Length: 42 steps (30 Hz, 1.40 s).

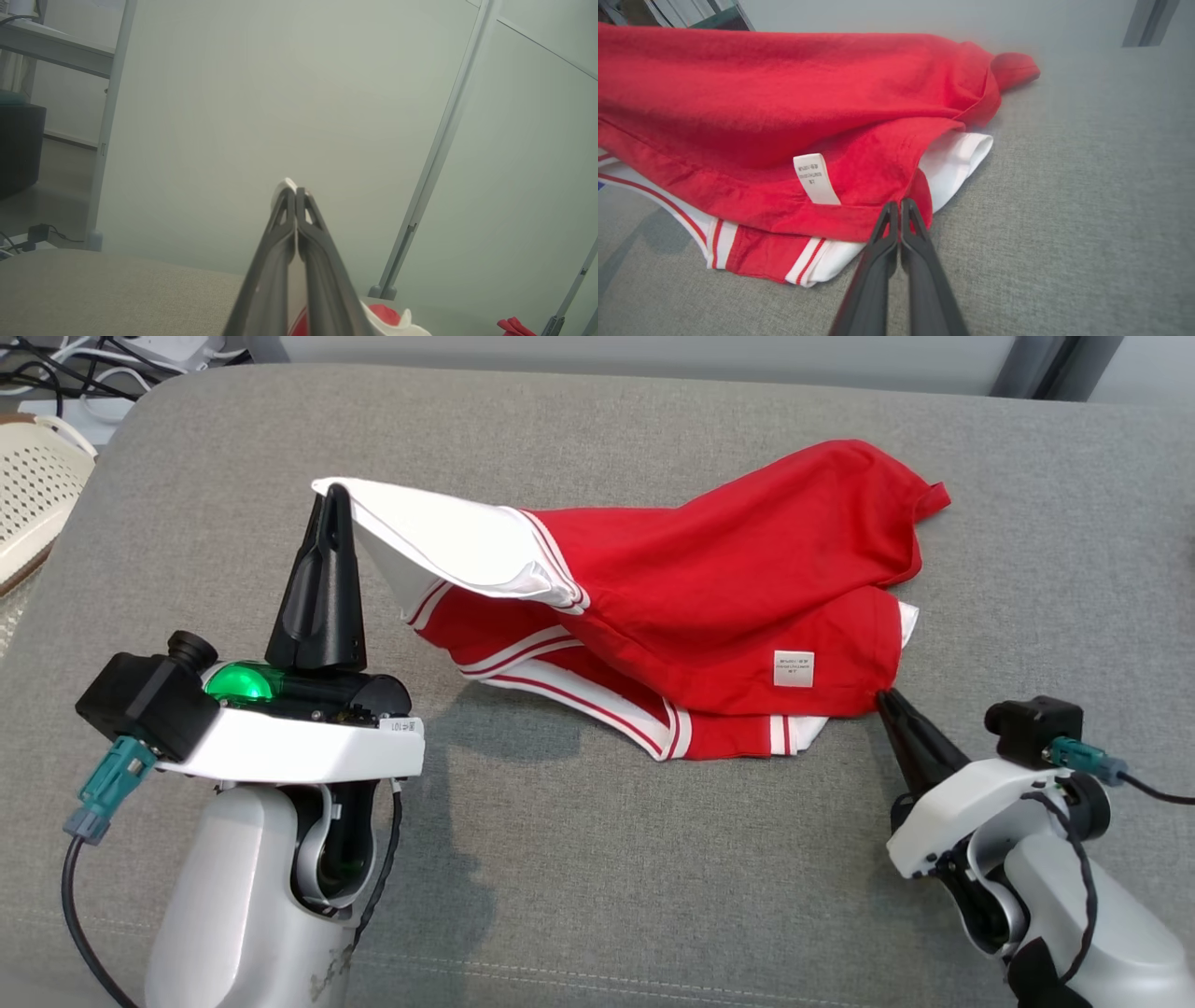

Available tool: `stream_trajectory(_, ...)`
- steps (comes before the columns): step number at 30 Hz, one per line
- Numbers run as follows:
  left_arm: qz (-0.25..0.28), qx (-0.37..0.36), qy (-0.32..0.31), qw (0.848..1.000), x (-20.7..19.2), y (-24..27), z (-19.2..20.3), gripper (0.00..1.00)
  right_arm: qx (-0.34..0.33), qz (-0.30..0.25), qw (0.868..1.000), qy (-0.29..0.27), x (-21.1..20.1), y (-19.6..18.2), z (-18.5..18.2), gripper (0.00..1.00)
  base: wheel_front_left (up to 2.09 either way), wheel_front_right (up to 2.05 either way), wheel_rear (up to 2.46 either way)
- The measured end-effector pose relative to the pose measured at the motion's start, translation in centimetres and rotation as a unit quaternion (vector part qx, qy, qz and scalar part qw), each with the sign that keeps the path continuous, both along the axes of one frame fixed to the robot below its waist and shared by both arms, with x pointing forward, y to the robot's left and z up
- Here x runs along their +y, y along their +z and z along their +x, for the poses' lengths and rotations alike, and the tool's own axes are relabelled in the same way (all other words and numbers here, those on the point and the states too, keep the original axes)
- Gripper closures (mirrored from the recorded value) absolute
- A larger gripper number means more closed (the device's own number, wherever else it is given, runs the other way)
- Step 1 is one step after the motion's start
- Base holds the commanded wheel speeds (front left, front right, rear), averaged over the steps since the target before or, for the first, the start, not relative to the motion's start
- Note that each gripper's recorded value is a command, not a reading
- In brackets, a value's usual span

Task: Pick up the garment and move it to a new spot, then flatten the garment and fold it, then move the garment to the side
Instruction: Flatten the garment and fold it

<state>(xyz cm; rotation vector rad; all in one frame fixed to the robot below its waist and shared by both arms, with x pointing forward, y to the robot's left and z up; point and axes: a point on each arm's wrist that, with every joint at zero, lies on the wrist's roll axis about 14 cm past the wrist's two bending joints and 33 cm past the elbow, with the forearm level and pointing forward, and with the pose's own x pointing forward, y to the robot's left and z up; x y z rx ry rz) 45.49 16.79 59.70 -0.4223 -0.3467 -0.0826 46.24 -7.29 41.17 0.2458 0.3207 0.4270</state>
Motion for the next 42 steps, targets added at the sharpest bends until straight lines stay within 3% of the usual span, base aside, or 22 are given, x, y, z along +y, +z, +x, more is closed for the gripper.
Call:
stream_trajectory(3,0.001,0.001,0.001,1.0,0.0,0.0,-0.3,1.0,-0.024,0.012,1.0,-0.016,-0.8,1.8,0.8,1.0,0.0,0.0,0.0)
stream_trajectory(8,-0.005,0.01,-0.015,1.0,-0.7,-0.5,-1.0,1.0,-0.109,0.058,0.99,-0.063,-3.8,8.3,2.6,1.0,0.0,0.0,0.0)
stream_trajectory(11,-0.011,0.007,-0.032,0.999,-1.4,-0.2,-1.2,1.0,-0.179,0.079,0.977,-0.09,-6.3,13.5,3.1,1.0,0.0,0.0,0.0)
stream_trajectory(12,-0.011,0.007,-0.032,0.999,-1.4,-0.2,-1.2,1.0,-0.179,0.079,0.977,-0.09,-6.3,13.5,3.1,1.0,0.0,0.0,0.0)
stream_trajectory(13,-0.023,0.011,-0.049,0.998,-1.8,0.1,-1.3,1.0,-0.225,0.089,0.965,-0.106,-8.0,16.9,3.0,1.0,0.0,0.0,0.0)
stream_trajectory(14,-0.023,0.011,-0.049,0.998,-1.8,0.1,-1.3,1.0,-0.225,0.089,0.965,-0.106,-8.0,16.9,3.0,1.0,0.0,0.0,0.0)
stream_trajectory(18,-0.041,0.015,-0.087,0.995,-2.3,2.0,-1.7,1.0,-0.297,0.081,0.943,-0.127,-11.0,22.2,1.7,1.0,0.0,0.0,0.0)
stream_trajectory(23,-0.071,-0.052,-0.15,0.985,-2.9,9.5,-3.7,1.0,-0.4,0.074,0.901,-0.152,-14.6,29.7,-1.5,1.0,0.0,0.0,0.0)
stream_trajectory(24,-0.088,-0.102,-0.177,0.975,-3.2,14.0,-5.5,1.0,-0.444,0.074,0.879,-0.16,-15.9,33.0,-3.4,1.0,0.0,0.0,0.0)
stream_trajectory(25,-0.095,-0.128,-0.188,0.969,-3.3,16.2,-6.5,1.0,-0.465,0.073,0.867,-0.164,-16.5,34.5,-4.4,1.0,0.0,0.0,0.0)
stream_trajectory(26,-0.107,-0.179,-0.211,0.955,-3.5,20.5,-8.8,1.0,-0.499,0.063,0.847,-0.172,-17.8,37.3,-6.6,1.0,0.0,0.0,0.0)
stream_trajectory(29,-0.123,-0.22,-0.246,0.936,-4.2,24.9,-11.5,1.0,-0.534,0.056,0.823,-0.184,-19.3,40.6,-9.5,1.0,0.0,0.0,0.0)
stream_trajectory(30,-0.126,-0.219,-0.254,0.934,-4.3,25.5,-11.9,1.0,-0.535,0.053,0.822,-0.185,-19.4,41.1,-10.0,1.0,0.0,0.0,0.0)
stream_trajectory(32,-0.131,-0.197,-0.259,0.936,-4.6,25.6,-11.4,1.0,-0.514,0.051,0.837,-0.18,-19.2,40.8,-9.8,1.0,0.0,0.0,0.0)
stream_trajectory(37,-0.114,-0.089,-0.21,0.967,-4.1,20.0,-4.7,1.0,-0.376,0.062,0.913,-0.146,-15.7,33.9,-3.9,1.0,0.0,0.0,0.0)
stream_trajectory(39,-0.091,-0.063,-0.168,0.98,-3.3,17.3,-1.0,1.0,-0.323,0.047,0.936,-0.134,-14.1,30.8,-0.5,1.0,0.0,0.0,0.0)
stream_trajectory(42,-0.059,-0.066,-0.113,0.99,-2.0,15.7,3.9,1.0,-0.295,0.027,0.947,-0.127,-12.2,29.6,4.6,1.0,0.0,0.0,0.0)
